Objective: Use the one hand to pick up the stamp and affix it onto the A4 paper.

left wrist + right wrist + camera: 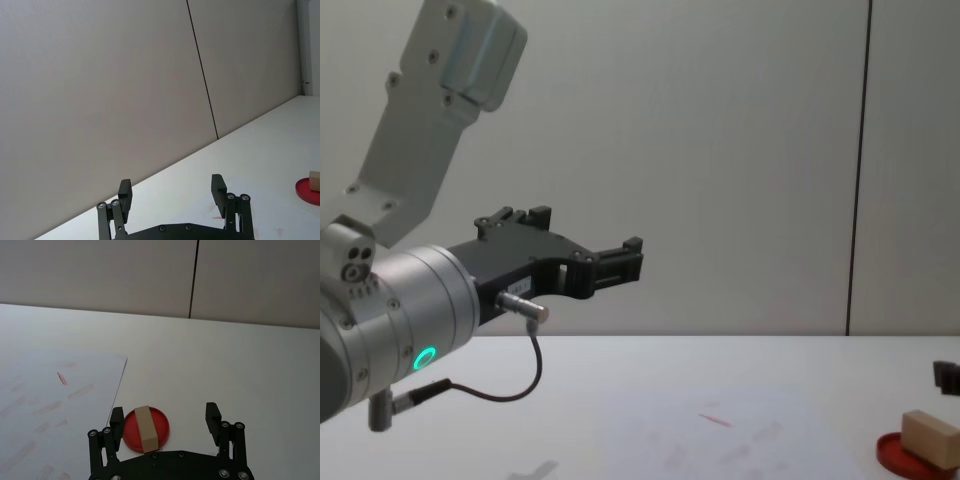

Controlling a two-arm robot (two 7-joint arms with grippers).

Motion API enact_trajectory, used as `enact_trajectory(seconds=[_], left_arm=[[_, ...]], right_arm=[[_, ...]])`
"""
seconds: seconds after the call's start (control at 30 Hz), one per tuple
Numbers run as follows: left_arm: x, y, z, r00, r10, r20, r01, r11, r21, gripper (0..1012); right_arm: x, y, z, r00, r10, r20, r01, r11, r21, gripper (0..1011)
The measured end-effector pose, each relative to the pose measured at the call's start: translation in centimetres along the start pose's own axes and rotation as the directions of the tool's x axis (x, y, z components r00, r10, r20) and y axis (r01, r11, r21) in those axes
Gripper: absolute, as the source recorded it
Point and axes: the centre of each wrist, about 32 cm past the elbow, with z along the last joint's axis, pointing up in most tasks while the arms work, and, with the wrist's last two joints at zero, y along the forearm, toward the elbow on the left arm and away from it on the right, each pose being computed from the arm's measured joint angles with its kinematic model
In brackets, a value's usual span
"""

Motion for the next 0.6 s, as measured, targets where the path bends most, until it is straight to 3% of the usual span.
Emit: enact_trajectory(seconds=[0.6], left_arm=[[0.00,0.00,0.00,1.0000,0.000,0.000,0.000,1.0000,0.000,1002]], right_arm=[[0.0,1.9,-0.7,1.000,0.004,-0.028,-0.006,0.997,-0.070,1001]])
